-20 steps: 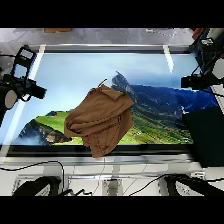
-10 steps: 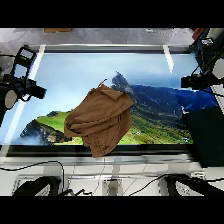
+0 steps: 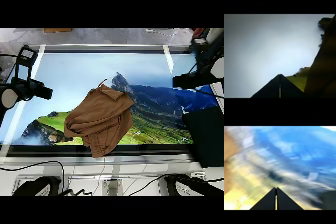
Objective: Fold the clothes and pants, and hang the long-sleeved shirts on hangers.
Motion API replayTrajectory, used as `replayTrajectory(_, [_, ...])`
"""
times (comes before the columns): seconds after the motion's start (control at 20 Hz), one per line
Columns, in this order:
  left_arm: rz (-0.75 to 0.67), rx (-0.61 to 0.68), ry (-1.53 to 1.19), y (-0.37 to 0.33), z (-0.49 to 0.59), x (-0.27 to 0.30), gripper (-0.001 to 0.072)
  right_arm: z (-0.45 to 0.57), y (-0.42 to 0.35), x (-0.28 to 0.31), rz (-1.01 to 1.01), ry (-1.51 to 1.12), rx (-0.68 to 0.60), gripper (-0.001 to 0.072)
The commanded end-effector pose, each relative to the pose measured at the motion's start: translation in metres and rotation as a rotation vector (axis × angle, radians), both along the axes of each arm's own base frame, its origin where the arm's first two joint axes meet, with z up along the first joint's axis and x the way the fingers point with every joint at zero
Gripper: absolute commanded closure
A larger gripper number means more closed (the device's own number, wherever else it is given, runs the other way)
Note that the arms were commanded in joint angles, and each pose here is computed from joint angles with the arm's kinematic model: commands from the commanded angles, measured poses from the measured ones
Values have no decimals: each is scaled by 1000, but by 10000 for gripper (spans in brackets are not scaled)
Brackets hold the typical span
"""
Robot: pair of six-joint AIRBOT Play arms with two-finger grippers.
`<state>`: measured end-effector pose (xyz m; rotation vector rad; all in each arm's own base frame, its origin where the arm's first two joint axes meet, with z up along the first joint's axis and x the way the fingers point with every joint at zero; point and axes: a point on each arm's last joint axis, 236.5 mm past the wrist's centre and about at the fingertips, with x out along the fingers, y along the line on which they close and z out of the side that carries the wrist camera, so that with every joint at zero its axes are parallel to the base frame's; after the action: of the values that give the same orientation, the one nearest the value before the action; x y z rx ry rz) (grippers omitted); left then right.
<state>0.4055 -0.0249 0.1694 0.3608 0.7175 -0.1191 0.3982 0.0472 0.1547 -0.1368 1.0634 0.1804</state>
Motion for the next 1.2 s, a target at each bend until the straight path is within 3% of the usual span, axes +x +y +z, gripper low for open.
replayTrajectory(0.0, [-6, -50, -17, -7, 10, -8, 694, -38, 83, -52, 333, 184, 121, 676])
replayTrajectory(0.2, [121, 41, -142, 43, 56, -27, 694, -118, 156, -126, 709, 340, 23, 676])
replayTrajectory(0.3, [173, 44, -194, 62, 75, -41, 695, -144, 190, -162, 1004, 318, -51, 676])
replayTrajectory(0.45, [220, 41, -230, 78, 90, -56, 694, -156, 239, -196, 1194, 226, -72, 673])
replayTrajectory(0.5, [228, 40, -228, 80, 90, -59, 694, -156, 259, -204, 1237, 173, -65, 599])
replayTrajectory(0.6, [232, 41, -206, 80, 86, -61, 694, -154, 291, -220, 1317, 71, -58, 229])
replayTrajectory(0.65, [235, 41, -189, 81, 82, -63, 694, -157, 305, -228, 1359, 28, -68, 195])
replayTrajectory(0.9, [240, 36, -149, 80, 73, -67, 694, -197, 340, -249, 1514, -60, -194, 195])
replayTrajectory(1.15, [240, 36, -150, 80, 73, -67, 695, -233, 353, -249, 1537, -53, -221, 177])
